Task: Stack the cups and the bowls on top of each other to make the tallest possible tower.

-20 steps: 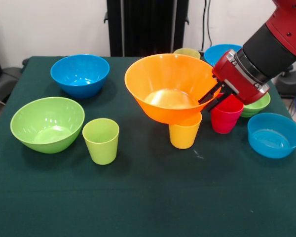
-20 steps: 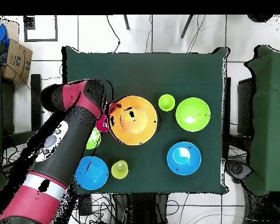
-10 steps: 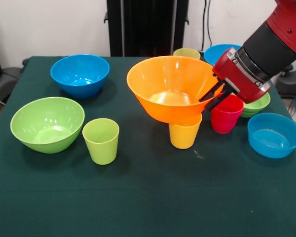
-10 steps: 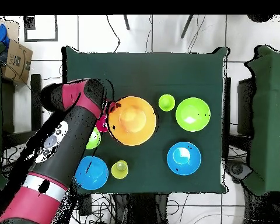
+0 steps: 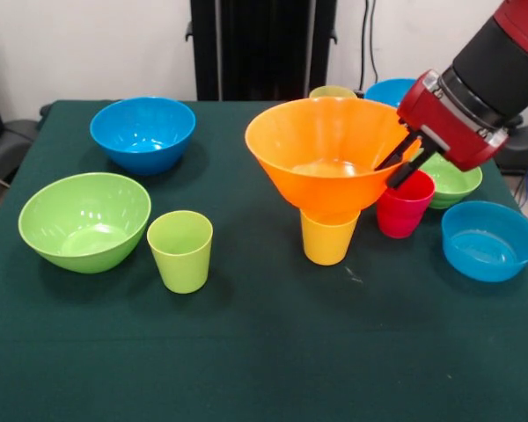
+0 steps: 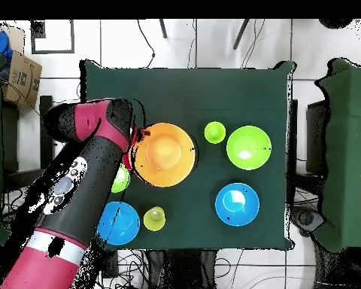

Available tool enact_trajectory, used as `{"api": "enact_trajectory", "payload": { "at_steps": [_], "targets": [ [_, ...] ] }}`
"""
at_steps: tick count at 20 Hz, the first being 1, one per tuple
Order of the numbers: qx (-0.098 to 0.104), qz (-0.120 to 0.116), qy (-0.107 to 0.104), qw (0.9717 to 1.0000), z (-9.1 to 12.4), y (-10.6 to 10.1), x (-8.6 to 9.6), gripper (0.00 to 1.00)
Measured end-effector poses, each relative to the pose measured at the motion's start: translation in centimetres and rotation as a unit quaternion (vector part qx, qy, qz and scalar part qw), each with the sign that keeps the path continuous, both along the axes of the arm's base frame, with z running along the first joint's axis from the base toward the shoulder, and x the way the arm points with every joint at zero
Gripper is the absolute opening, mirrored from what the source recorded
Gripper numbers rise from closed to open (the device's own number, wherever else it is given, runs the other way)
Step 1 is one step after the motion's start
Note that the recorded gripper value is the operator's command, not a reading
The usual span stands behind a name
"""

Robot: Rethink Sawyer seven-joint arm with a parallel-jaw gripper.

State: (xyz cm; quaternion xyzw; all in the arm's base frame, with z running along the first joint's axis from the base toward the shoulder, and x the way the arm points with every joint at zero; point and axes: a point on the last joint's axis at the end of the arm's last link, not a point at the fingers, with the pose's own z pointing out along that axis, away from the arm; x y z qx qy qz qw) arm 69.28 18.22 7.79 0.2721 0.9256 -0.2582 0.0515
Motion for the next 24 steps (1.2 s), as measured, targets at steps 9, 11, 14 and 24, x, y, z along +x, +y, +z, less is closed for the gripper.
{"api": "enact_trajectory", "payload": {
  "at_steps": [9, 11, 14, 24],
  "targets": [
    [0.018, -0.001, -0.01, 0.9998, 1.6, 0.9, 0.6, 0.0],
    [0.02, 0.0, -0.01, 0.9998, 1.6, 1.0, 0.6, 0.0],
    [0.021, 0.0, -0.008, 0.9997, 1.3, 1.1, 0.5, 0.0],
    [0.019, 0.0, -0.002, 0.9998, 0.5, 1.1, 0.2, 0.0]
  ]
}}
